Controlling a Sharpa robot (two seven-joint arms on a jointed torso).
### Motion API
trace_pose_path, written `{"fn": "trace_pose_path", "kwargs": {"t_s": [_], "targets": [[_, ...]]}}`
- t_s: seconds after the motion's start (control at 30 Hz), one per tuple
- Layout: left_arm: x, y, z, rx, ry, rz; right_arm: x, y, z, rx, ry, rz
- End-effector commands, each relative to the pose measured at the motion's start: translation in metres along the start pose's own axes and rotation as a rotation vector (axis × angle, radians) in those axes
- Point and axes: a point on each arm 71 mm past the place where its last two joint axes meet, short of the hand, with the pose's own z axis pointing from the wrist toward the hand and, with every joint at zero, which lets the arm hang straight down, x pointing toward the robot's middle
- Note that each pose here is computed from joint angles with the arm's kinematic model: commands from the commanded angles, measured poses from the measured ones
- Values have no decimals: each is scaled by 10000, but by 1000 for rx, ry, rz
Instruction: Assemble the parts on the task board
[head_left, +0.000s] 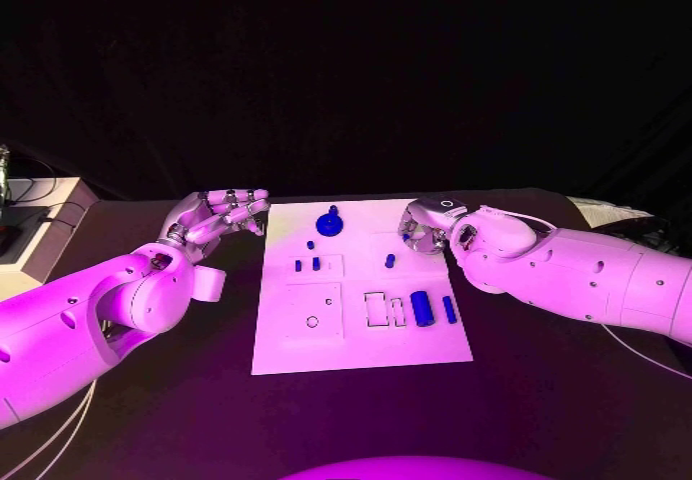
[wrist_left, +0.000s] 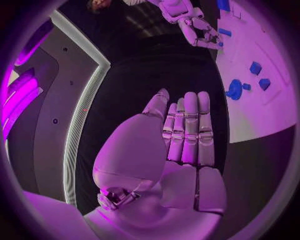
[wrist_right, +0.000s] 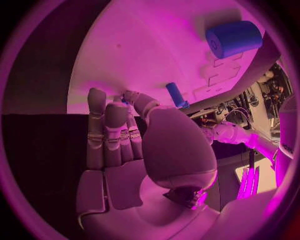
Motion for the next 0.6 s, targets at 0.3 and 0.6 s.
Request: {"fn": "trace_pose_path", "kwargs": {"t_s": [0.3, 0.6], "targets": [[15, 2, 7, 2, 14, 4, 18, 47, -22, -15, -36, 24], [-3, 11, 7, 0, 9, 7, -21, -5, -40, 15, -90, 26]]}}
